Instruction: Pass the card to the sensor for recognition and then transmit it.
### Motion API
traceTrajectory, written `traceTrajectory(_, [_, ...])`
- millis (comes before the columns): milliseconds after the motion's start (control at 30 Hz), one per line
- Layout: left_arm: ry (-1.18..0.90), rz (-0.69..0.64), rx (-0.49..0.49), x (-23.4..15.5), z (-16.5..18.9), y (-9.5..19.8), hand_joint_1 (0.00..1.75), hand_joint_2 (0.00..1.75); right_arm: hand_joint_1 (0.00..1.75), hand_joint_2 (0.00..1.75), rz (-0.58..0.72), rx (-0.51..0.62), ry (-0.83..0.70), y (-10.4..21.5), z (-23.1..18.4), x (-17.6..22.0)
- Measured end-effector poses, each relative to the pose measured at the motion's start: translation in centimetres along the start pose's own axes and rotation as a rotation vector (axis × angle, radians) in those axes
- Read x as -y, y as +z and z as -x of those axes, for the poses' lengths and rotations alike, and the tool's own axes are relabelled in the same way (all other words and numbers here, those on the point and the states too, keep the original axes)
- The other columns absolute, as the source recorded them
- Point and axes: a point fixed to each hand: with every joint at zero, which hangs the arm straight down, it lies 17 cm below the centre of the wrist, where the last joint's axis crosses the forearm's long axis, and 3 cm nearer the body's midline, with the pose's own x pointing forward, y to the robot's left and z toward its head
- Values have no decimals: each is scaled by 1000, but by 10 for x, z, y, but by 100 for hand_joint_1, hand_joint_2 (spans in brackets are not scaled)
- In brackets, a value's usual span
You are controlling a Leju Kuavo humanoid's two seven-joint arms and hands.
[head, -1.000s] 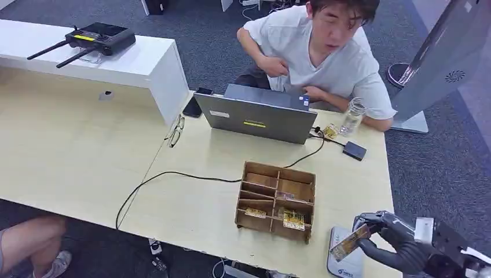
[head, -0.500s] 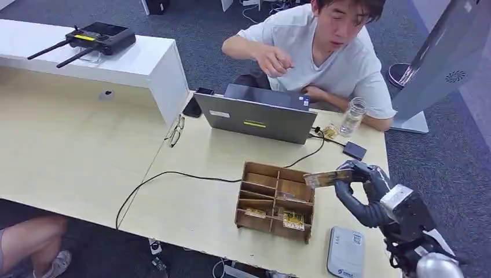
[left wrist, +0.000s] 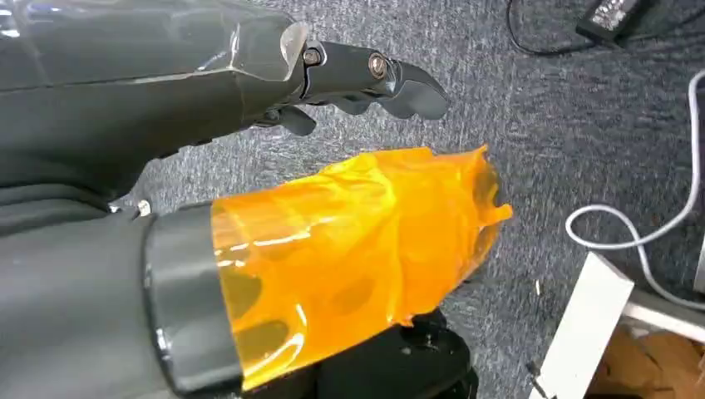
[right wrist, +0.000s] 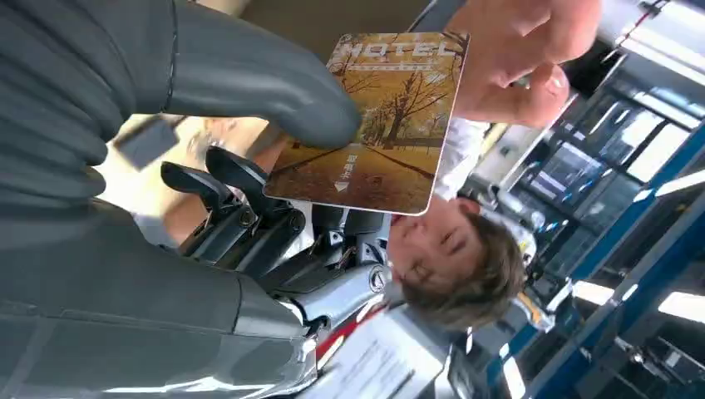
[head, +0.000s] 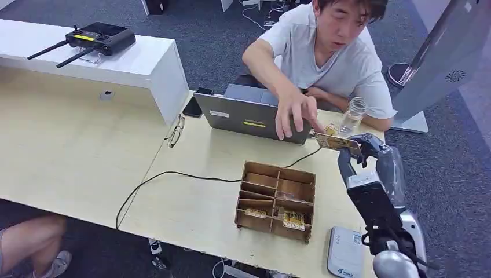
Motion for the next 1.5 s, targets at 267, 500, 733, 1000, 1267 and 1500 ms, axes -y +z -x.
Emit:
traceTrajectory(267, [-36,15,16,3,-6,-1,0,0,175,175,-75,-51,-62,-10,-2,-34])
traceTrajectory(500, [-39,17,19,4,-8,-1,0,0,0,0,-148,-66,-110,-12,-7,-62])
traceTrajectory(733, [-39,16,19,3,-8,-1,0,0,0,0,-234,-72,-126,-9,-6,-83])
traceTrajectory(1000, [-35,7,17,-1,-7,-2,0,0,0,175,-237,-17,-109,-7,-15,-85])
traceTrajectory(1267, [-30,4,14,-2,-6,-2,0,0,0,175,-222,47,-26,5,-22,-81])
traceTrajectory(1500, [-28,3,12,-2,-5,-2,0,0,0,175,-213,90,49,19,-26,-80])
